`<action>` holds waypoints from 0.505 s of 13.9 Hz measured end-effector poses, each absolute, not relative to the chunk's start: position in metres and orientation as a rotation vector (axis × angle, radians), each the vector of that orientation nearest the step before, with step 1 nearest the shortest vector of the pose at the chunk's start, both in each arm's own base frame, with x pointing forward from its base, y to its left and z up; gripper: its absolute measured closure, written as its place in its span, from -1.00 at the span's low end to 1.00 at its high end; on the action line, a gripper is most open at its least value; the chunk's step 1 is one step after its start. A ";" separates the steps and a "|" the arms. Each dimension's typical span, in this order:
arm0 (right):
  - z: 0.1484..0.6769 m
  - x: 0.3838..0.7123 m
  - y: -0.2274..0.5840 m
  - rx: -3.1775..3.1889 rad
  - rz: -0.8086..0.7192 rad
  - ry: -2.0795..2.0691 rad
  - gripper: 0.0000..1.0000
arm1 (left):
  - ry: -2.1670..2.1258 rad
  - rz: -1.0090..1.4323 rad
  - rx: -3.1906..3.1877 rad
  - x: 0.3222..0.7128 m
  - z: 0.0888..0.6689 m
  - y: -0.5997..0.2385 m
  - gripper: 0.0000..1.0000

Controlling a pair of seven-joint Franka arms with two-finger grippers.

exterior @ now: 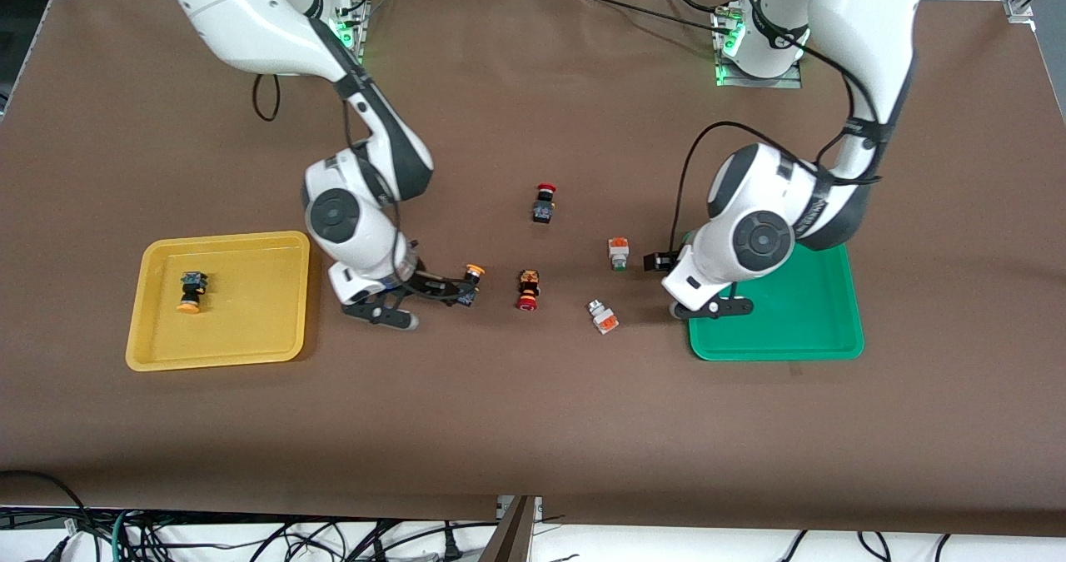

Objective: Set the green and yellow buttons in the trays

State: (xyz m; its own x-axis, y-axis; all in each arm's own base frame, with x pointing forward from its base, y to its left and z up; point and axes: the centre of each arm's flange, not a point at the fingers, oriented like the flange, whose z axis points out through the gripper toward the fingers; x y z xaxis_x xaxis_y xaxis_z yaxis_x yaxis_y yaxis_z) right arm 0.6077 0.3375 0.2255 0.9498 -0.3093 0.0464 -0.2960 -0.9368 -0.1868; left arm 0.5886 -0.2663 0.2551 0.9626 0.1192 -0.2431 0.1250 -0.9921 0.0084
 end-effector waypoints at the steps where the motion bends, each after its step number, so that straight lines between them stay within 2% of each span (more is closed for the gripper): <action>1: 0.219 0.603 0.351 -2.901 -0.131 0.493 -1.00 | 0.222 -0.371 3.093 0.576 0.246 -0.283 -1.00; 4: 0.206 0.595 0.370 -2.888 -0.130 0.519 -1.00 | 0.227 -0.351 3.104 0.548 0.232 -0.326 -1.00; 7: 0.192 0.591 0.371 -2.916 -0.123 0.498 -1.00 | 0.196 -0.325 3.099 0.541 0.223 -0.341 -1.00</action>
State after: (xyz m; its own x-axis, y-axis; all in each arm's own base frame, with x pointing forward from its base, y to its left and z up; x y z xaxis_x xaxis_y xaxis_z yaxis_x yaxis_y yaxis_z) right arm 0.5908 0.3711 0.1923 0.9404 -0.3362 0.0512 -0.3212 -0.9276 -0.1910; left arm 0.5411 -0.3406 0.2227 0.9705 0.1228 -0.2077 0.1268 -0.9919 0.0061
